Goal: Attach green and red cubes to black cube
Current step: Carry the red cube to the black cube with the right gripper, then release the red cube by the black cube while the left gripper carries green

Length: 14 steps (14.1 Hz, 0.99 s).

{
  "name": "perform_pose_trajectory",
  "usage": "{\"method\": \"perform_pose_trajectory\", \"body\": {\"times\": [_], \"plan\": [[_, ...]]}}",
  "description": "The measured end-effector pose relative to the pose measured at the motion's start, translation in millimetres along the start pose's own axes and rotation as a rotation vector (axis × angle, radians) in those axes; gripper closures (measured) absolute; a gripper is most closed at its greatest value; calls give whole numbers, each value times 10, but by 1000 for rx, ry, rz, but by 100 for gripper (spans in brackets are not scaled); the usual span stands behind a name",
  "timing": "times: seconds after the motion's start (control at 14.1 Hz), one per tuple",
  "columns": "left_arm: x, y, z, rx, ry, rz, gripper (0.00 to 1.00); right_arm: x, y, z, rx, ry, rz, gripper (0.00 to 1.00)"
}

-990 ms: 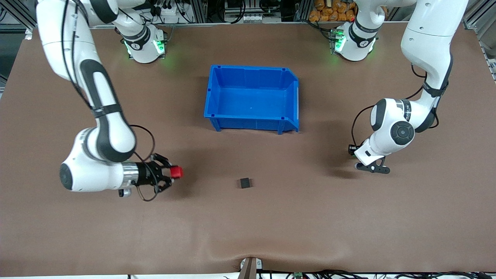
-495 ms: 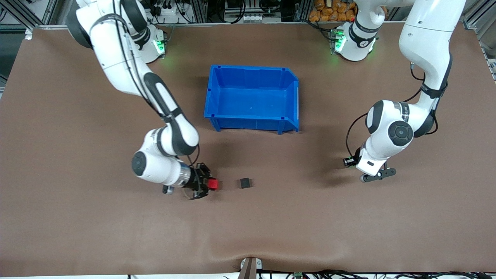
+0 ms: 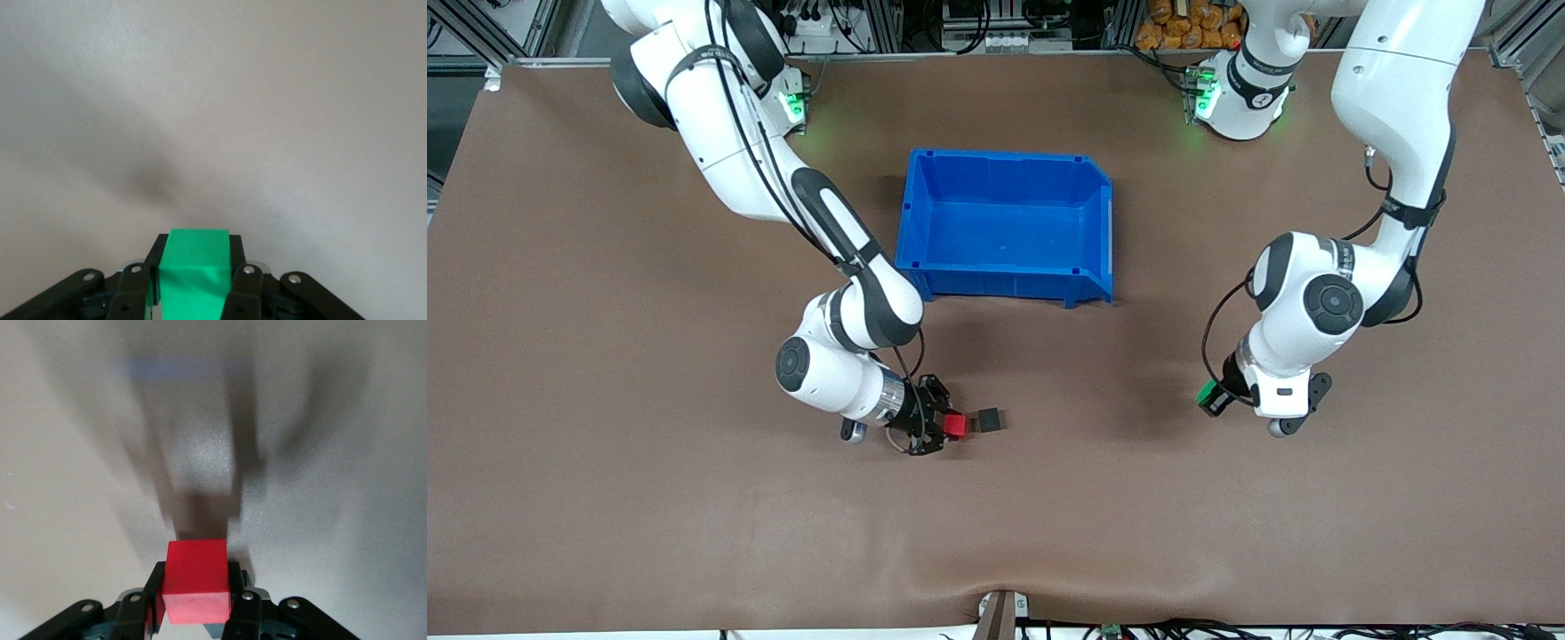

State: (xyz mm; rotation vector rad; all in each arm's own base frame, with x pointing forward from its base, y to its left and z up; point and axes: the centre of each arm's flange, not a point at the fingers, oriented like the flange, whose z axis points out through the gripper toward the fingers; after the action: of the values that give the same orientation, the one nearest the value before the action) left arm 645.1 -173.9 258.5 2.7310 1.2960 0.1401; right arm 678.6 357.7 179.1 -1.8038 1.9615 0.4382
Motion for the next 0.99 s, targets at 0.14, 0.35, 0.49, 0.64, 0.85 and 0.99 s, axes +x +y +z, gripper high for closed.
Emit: {"method": "perform_pose_trajectory", "body": {"times": [0.14,0.35,0.49,0.64,0.85,0.99], "plan": [[-77,190,50,-19,-1,-141,60,-10,56,98,-2,4,-4,60],[-68,330,50,-41,-2,-332,60,-110,127,174,1,1,-7,60],[-124,397,8,-52,-6,-436,60,-139,141,188,3,-1,3,57],[-318,491,-7,-57,-15,-530,60,-127,98,152,14,5,-5,40],[-578,662,-81,-76,-27,-638,60,-96,-130,-145,37,33,-48,11],[-777,727,-15,-67,-37,-668,60,-40,-280,-503,-21,79,-109,0]]}}
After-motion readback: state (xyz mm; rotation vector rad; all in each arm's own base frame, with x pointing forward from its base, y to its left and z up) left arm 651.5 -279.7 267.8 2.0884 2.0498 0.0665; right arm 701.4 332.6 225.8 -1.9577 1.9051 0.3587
